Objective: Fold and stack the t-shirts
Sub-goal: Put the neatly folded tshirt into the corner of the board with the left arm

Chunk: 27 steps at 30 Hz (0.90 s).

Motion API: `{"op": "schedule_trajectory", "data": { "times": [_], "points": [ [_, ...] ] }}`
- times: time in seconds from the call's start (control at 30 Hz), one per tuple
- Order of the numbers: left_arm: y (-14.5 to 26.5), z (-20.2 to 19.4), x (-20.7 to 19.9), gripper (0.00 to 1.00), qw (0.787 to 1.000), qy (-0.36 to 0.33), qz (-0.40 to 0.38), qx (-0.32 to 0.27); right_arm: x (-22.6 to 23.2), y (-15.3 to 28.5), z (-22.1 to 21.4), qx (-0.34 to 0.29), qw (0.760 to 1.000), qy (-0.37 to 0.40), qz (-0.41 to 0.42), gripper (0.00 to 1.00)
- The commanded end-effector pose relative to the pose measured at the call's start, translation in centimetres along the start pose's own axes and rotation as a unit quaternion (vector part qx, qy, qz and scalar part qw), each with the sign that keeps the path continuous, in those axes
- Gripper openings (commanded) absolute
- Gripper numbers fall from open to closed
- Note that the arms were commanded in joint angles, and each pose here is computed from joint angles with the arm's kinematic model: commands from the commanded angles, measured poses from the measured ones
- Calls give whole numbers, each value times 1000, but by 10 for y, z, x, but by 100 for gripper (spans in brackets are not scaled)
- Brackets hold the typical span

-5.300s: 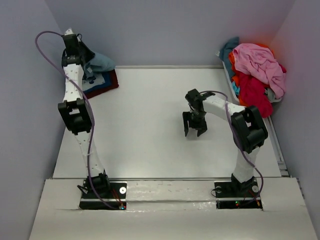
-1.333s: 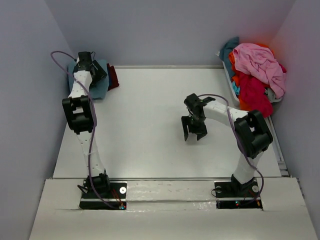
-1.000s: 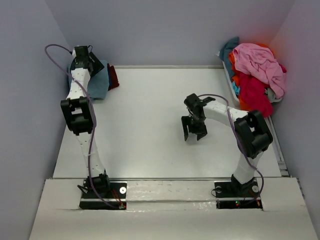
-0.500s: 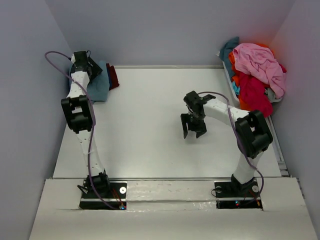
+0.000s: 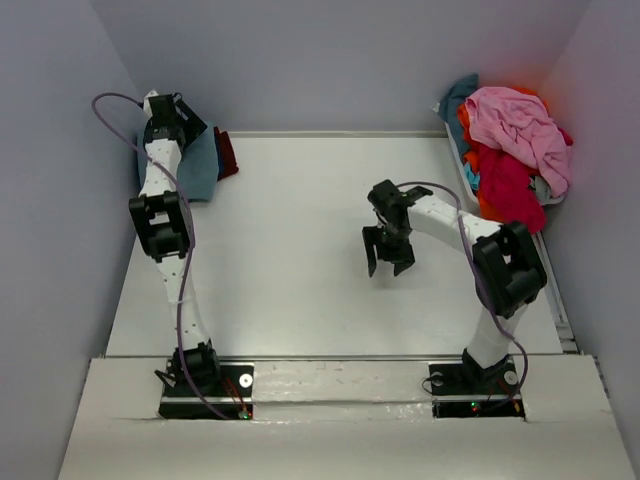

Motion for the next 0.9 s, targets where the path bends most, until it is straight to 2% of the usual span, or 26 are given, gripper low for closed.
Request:
{"op": "schedule_trajectory", "data": {
  "times": [0.0,0.13,0.17,0.23,0.33,0.4,0.5,0.53,0.63,0.67,0.73,0.87],
  "points": [
    [1,12,-1,91,999,-6,-20,-28,5,29,-4,-31,999,-2,9,71],
    [25,16,-4,90,998,-32,-17,-46,6,38,-3,-53,999,-9,7,71],
    [31,22,-7,91,996,-48,-29,-72,6,39,-3,-57,998,-14,7,71],
    [59,24,-14,91,993,-65,-41,-87,6,43,-2,-70,997,-22,5,71],
    [86,27,-30,91,989,-92,-58,-100,6,54,3,-114,993,-39,-5,71],
    [125,33,-51,91,984,-108,-89,-113,6,75,10,-167,984,-58,-25,71],
    [148,14,-68,91,982,-120,-121,-87,2,102,16,-232,967,-86,-62,71],
    [158,9,-72,91,982,-115,-127,-78,0,116,22,-270,955,-92,-80,73],
    [176,-23,-89,90,979,-124,-159,-33,-9,141,35,-326,932,-109,-111,75],
    [185,-39,-103,90,975,-132,-176,-21,-23,157,51,-349,919,-139,-120,75],
    [200,-56,-110,90,971,-146,-188,-13,-42,184,74,-380,901,-174,-118,75],
    [210,-86,-122,90,966,-149,-208,32,-64,193,105,-398,883,-199,-150,78]
  ]
}}
Point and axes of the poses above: each gripper's point midway between its finger pads, its own y axis back along the fingers, its own x axis along the line the jaws close on, z = x × y, the point moved 10 cm from there along y, back along the fingers, and after that the axes turned 2 degrees about -y, right-handed, at the moved point
